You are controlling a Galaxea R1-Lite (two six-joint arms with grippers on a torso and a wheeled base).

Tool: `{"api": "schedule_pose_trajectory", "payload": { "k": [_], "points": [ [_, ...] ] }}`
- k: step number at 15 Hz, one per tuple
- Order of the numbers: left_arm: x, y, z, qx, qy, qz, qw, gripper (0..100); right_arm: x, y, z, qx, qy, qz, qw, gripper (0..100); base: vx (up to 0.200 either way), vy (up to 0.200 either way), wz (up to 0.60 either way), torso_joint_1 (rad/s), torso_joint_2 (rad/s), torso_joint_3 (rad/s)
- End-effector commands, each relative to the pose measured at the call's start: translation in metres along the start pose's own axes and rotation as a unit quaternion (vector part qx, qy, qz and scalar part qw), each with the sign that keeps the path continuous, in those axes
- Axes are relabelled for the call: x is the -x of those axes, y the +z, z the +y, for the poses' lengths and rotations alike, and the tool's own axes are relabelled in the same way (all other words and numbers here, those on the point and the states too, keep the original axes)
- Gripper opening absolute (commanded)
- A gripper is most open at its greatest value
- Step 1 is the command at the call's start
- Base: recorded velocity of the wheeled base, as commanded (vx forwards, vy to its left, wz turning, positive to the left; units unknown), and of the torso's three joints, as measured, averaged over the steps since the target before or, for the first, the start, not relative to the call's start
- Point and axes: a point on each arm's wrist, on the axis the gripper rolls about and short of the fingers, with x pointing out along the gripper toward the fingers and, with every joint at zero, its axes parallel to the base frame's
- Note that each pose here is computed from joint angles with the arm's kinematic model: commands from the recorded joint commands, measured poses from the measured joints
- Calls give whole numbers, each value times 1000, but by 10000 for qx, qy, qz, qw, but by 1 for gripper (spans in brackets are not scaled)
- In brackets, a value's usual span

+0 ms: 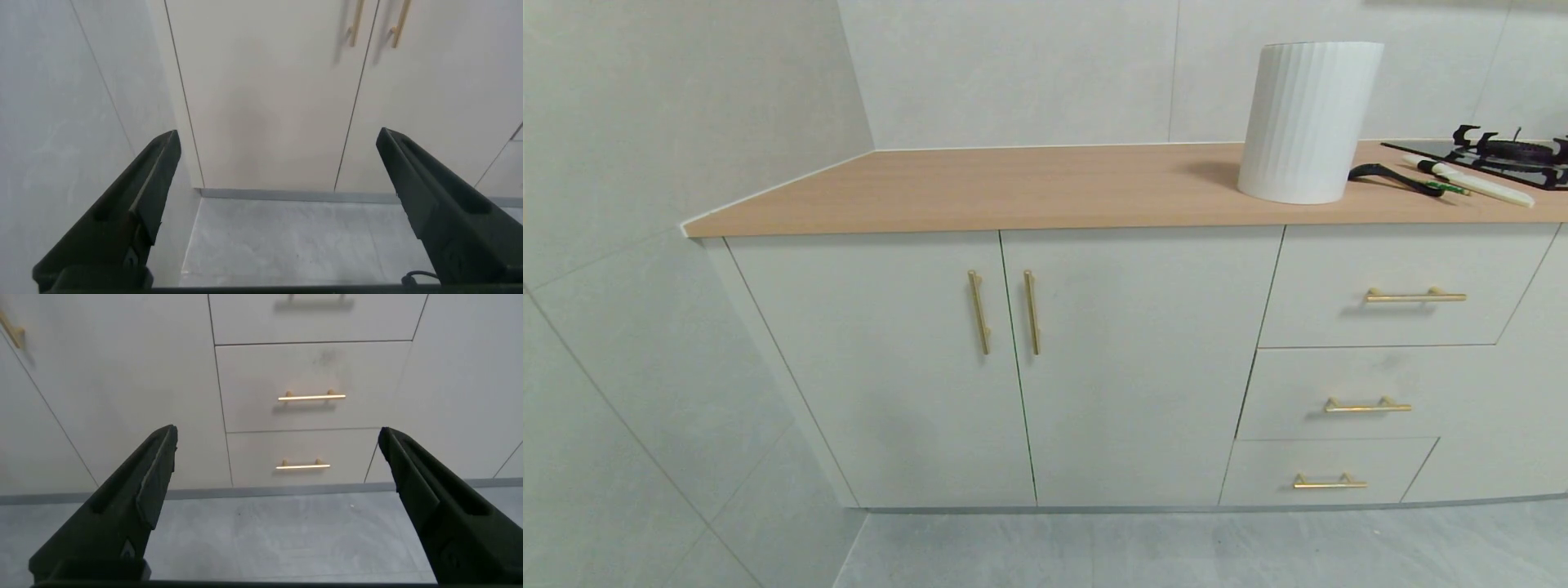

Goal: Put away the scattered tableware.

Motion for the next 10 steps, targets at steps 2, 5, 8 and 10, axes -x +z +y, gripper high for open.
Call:
{"api": "schedule_pose_trajectory", "payload": {
  "k": [2, 5, 8, 10],
  "points": [
    [0, 0, 0, 8, 3, 4, 10000, 100, 0, 0, 0, -1, 10, 11, 10000, 100, 0, 0, 0, 0, 0, 0],
    [0, 0, 0, 8, 3, 4, 10000, 100, 0, 0, 0, -1, 2, 11, 10000, 100, 0, -200, 0, 4, 5, 4],
    [0, 0, 0, 8, 3, 4, 10000, 100, 0, 0, 0, -8, 10, 11, 10000, 100, 0, -200, 0, 4, 2, 4],
    [0, 0, 0, 8, 3, 4, 10000, 100, 0, 0, 0, -9, 10, 4, 10000, 100, 0, -200, 0, 2, 2, -2]
  ]
}}
